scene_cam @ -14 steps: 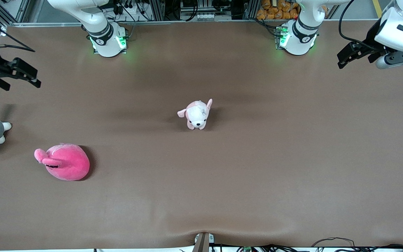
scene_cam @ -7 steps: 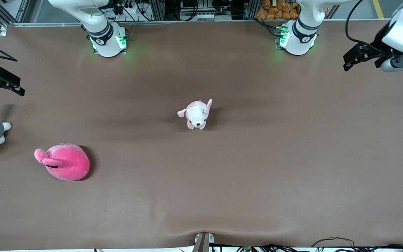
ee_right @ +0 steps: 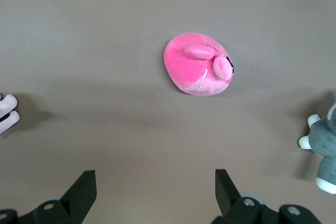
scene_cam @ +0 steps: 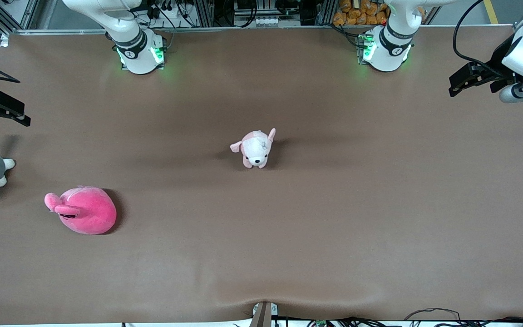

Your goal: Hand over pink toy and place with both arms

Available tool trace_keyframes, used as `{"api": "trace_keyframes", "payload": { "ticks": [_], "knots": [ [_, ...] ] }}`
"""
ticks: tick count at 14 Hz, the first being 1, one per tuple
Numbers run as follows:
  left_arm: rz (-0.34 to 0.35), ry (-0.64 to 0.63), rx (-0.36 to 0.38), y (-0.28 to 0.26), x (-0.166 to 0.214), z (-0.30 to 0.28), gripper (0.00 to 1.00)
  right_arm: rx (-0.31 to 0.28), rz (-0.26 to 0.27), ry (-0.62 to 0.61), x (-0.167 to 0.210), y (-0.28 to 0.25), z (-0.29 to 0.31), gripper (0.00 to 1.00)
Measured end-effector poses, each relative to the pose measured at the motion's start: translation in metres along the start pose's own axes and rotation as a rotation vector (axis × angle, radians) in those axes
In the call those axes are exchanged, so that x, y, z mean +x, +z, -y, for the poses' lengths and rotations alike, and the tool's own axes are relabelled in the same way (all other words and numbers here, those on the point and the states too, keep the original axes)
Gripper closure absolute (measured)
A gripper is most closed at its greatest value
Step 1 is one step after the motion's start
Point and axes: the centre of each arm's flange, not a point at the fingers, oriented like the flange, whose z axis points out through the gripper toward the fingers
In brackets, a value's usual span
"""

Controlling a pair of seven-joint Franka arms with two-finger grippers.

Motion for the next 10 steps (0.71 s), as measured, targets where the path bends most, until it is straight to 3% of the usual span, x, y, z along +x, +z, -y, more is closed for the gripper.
{"api": "trace_keyframes", "payload": {
  "ticks": [8,10],
  "knots": [
    [0.012,-0.014,0.001,0.0012,0.0003,0.0073,0.00,0.005,0.025,-0.002,-0.0022,0.0027,0.0019,0.00],
    [0.012,-0.015,0.001,0.0011,0.0004,0.0079,0.00,0.005,0.028,0.045,-0.0023,0.0029,0.0025,0.00]
  ]
}}
